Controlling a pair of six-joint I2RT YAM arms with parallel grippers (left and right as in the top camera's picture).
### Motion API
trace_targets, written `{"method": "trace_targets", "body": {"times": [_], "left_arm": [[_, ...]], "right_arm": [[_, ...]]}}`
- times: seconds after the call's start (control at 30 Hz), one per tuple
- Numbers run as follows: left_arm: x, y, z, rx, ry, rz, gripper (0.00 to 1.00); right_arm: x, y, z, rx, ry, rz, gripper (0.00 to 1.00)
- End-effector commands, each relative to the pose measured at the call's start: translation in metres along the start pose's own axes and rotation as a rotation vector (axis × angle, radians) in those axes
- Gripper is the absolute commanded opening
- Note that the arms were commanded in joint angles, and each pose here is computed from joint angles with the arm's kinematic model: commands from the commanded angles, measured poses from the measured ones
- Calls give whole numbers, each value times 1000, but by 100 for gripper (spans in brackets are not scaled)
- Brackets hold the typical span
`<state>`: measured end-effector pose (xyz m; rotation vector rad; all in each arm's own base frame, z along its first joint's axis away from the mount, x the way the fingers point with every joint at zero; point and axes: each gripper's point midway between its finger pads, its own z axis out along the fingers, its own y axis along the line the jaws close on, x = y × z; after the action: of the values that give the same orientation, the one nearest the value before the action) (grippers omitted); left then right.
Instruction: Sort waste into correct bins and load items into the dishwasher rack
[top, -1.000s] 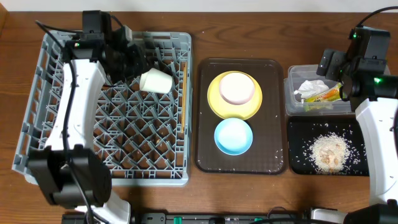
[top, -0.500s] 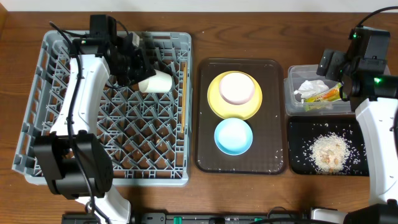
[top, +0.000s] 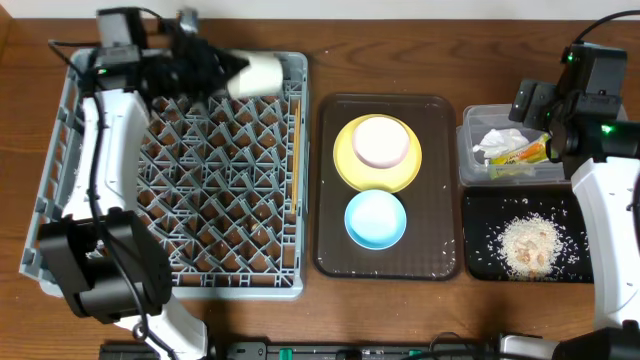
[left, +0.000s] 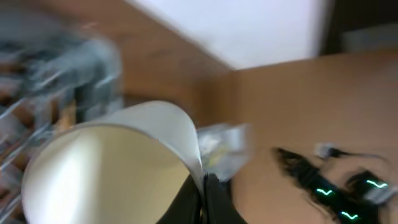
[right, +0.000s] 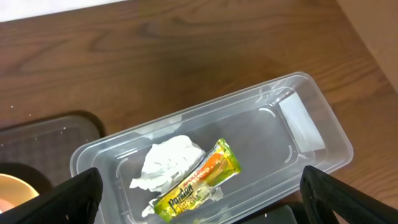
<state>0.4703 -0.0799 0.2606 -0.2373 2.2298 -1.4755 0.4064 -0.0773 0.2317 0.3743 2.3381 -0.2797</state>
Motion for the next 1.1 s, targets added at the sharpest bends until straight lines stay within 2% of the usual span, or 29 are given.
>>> {"method": "trace_targets", "body": {"times": [0.0, 0.17, 0.43, 0.57, 0.73, 1.07], "left_arm": [[10, -32, 8, 190, 130, -166, 6], [23, -24, 45, 194, 199, -174, 6], [45, 38, 100, 169, 310, -302, 6], [38, 62, 98, 177, 302, -335, 6], [25, 74, 83, 178, 254, -295, 6], [27, 109, 86, 45, 191, -254, 8]], "right_arm": [[-6, -3, -6, 3, -20, 18, 99], [-6, -3, -6, 3, -21, 18, 99], [-6, -3, -6, 3, -20, 18, 99], [-6, -4, -6, 4, -20, 18, 99], [-6, -3, -6, 3, -20, 18, 99], [-6, -3, -6, 3, -20, 18, 99]]}}
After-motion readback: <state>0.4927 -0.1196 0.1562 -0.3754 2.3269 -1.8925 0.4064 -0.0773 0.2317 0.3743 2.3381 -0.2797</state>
